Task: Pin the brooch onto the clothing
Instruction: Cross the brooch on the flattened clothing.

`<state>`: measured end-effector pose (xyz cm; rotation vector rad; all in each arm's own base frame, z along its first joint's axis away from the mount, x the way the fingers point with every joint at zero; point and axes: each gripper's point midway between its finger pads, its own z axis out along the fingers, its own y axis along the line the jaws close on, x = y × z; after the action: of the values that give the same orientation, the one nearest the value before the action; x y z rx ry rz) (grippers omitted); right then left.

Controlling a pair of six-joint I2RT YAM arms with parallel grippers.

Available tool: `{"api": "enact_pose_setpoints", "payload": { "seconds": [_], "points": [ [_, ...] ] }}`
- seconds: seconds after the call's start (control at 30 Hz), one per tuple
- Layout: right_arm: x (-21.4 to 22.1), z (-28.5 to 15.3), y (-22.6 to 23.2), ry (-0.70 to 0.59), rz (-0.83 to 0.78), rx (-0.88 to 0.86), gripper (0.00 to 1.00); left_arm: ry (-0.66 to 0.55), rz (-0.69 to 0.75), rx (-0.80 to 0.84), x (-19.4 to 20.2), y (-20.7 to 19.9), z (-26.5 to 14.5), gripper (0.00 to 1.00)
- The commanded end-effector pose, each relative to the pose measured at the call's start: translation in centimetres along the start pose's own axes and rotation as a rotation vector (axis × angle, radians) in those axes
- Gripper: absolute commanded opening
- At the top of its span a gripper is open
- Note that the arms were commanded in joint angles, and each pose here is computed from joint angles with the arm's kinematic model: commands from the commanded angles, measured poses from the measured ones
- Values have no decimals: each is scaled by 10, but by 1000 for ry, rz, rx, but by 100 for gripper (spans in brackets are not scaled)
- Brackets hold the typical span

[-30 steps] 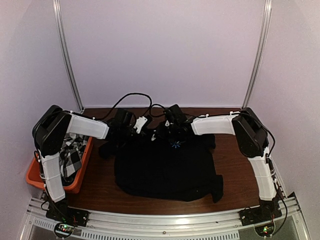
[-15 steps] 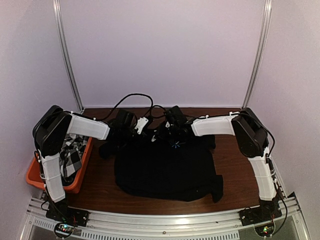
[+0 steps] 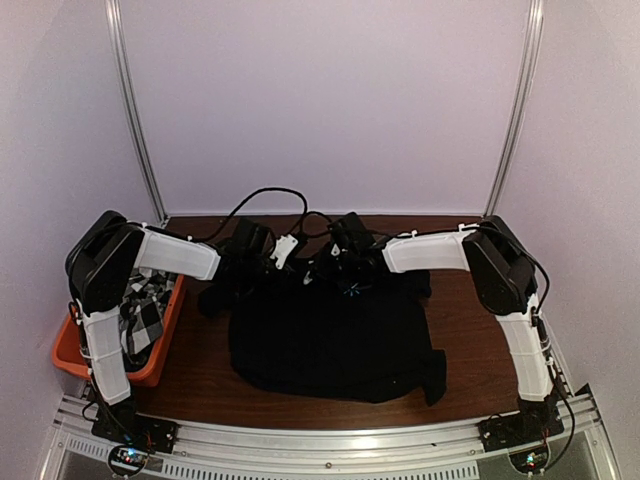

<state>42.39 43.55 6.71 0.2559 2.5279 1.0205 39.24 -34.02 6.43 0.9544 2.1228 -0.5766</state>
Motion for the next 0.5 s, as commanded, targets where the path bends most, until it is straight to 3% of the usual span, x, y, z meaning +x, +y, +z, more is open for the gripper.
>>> {"api": "enact_pose_setpoints", "payload": {
  "seconds": [0.0,0.47],
  "points": [
    [1,4,3,7,-25,15,0,-51,26,23,-14,-8,-3,0],
    [32,10,1,100,-128,41,0,-45,26,3,-13,-5,-3,0]
  ]
}}
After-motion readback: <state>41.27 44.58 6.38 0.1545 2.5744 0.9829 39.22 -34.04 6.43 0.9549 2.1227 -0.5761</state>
